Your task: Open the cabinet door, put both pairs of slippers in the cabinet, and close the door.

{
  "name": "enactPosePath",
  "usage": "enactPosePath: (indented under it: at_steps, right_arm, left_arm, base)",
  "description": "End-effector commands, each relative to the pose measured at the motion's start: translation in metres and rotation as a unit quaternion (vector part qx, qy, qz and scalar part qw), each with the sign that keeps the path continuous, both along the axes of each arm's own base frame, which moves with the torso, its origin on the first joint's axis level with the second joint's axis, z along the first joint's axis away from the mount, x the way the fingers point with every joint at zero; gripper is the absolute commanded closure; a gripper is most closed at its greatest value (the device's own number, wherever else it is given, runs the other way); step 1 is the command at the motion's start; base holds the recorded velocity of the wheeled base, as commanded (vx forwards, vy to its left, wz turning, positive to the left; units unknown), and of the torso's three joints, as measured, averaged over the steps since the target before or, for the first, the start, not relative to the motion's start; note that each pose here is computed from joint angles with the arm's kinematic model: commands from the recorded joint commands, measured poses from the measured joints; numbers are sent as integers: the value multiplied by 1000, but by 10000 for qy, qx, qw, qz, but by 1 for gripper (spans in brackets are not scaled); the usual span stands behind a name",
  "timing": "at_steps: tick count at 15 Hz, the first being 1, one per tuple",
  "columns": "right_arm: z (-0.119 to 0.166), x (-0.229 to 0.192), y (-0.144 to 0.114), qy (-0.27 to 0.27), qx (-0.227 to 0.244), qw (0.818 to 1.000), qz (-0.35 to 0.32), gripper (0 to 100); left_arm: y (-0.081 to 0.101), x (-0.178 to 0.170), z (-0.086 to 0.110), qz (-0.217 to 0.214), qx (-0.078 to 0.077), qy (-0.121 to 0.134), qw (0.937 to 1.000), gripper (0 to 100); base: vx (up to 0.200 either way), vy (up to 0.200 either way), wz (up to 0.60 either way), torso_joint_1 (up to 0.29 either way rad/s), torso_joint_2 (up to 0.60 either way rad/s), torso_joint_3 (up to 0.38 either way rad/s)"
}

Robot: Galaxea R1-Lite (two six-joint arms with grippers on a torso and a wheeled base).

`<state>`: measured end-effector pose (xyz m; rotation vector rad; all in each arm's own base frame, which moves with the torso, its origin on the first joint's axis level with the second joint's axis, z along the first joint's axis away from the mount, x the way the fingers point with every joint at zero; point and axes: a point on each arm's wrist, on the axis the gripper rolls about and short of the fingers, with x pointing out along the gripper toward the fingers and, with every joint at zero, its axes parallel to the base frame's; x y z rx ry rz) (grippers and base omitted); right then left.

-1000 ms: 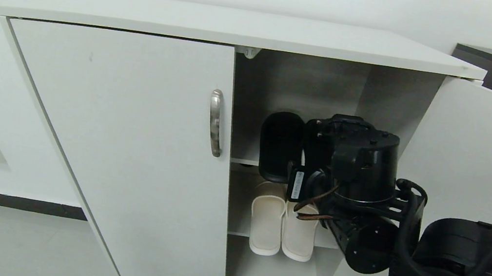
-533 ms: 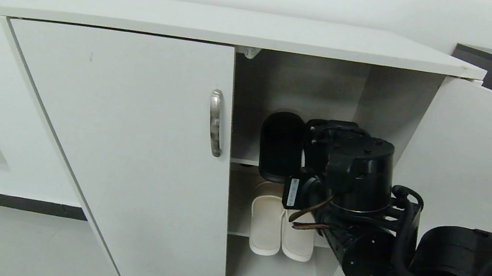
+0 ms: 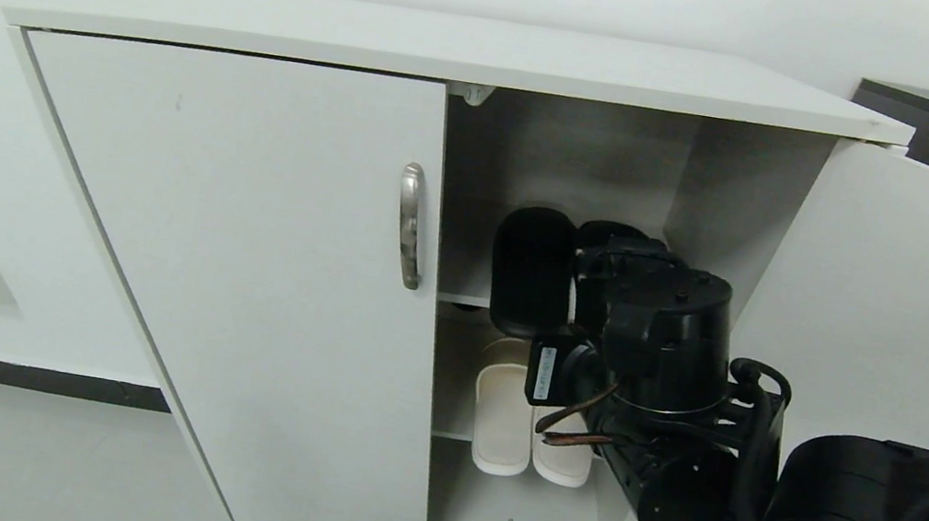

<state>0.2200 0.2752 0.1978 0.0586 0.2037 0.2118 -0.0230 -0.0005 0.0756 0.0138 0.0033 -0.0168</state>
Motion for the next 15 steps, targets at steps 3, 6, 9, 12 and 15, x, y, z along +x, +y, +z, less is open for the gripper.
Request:
enactPosePath:
  at_steps: [3,6,9,12,15]
  right_arm:
    - [-11,3,5,90,-128,9999,-3,100]
    - [-13,3,5,103,-141,9998,-12,100]
    - [-16,5,4,134,-163,9998,-46,100]
    - [-22,7,5,184,-231,9995,-54,100]
    - [-27,16,1,99,-128,9998,-141,100]
  left_arm:
    - [0,0,0,0,0,-2,10000,100]
    - [0,0,0,0,0,-2,10000,100]
    - [0,0,0,0,0,-9,10000,100]
    - [0,0,0,0,0,6,10000,100]
    - [0,0,0,0,0,-2,10000,100]
  base:
    - [-200,0,0,-1,4,5]
    - [-200,0,0,2,1,2]
    - [-200,0,0,1,4,5]
    - [-200,0,0,2,2,4]
    - [-200,0,0,-1,2,1]
